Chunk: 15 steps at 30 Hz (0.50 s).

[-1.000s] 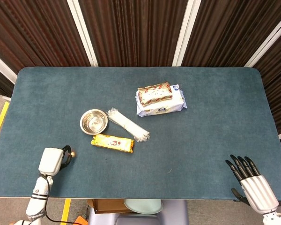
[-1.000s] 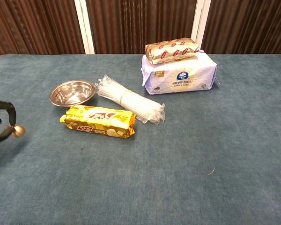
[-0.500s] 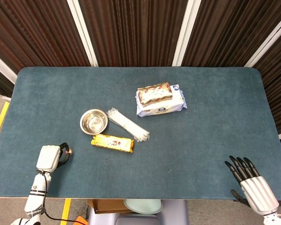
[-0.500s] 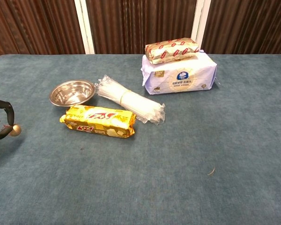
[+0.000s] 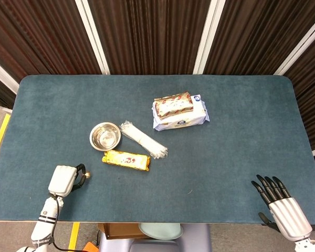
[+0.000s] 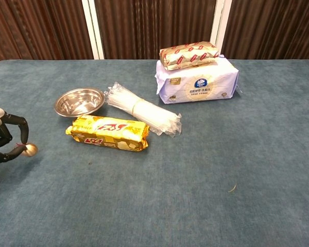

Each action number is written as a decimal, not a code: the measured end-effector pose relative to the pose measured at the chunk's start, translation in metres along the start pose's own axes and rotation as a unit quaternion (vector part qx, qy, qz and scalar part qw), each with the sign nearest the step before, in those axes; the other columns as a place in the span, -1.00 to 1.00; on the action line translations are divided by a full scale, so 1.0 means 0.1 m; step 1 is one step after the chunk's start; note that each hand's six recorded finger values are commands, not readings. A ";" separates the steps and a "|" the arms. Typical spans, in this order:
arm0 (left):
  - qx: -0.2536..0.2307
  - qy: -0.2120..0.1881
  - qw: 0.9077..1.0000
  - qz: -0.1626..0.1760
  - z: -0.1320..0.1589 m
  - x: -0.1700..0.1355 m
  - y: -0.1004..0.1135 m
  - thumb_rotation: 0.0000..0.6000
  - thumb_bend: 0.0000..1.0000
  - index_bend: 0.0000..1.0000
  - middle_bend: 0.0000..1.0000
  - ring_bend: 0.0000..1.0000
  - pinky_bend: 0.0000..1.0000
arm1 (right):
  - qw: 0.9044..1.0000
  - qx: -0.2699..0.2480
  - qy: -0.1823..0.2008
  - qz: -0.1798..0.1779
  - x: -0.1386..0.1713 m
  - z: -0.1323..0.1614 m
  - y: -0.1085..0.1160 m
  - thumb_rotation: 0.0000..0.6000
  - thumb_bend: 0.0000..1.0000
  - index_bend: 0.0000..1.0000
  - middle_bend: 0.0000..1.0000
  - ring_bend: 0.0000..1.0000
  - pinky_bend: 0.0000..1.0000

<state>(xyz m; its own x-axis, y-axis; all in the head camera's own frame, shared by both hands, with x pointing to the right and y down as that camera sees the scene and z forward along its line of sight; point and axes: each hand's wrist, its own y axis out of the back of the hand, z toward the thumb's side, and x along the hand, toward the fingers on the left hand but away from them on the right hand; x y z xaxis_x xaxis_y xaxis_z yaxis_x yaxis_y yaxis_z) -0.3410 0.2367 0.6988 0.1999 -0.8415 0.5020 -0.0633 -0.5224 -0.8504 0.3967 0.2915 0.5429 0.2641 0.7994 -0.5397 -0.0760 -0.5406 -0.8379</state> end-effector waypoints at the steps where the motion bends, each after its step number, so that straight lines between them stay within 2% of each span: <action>1: 0.001 -0.002 1.000 -0.003 0.01 0.00 -0.02 1.00 -0.17 0.46 1.00 1.00 1.00 | 1.000 0.000 0.000 0.000 0.00 0.00 0.00 1.00 -0.29 -1.00 -1.00 -1.00 -1.00; 7: 0.018 -0.009 1.000 -0.010 0.04 0.01 -0.09 1.00 -0.17 0.40 1.00 1.00 1.00 | 1.000 0.001 0.000 0.000 0.00 0.00 0.00 1.00 -0.29 -1.00 -1.00 -1.00 -1.00; 15: 0.025 -0.010 0.999 -0.029 0.04 -0.01 -0.16 1.00 -0.17 -0.21 1.00 0.99 1.00 | 1.000 -0.001 -0.001 -0.002 0.00 0.00 0.01 1.00 -0.29 -1.00 -1.00 -1.00 -1.00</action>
<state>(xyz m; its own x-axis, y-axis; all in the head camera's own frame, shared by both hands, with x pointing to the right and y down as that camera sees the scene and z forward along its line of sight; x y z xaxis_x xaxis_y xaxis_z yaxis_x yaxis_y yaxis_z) -0.3366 0.2462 0.7114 0.2211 -0.8072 0.5474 -0.0032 -0.5619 -0.8272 0.3967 0.2910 0.5424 0.2622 0.8026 -0.5358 -0.0722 -0.5374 -0.8403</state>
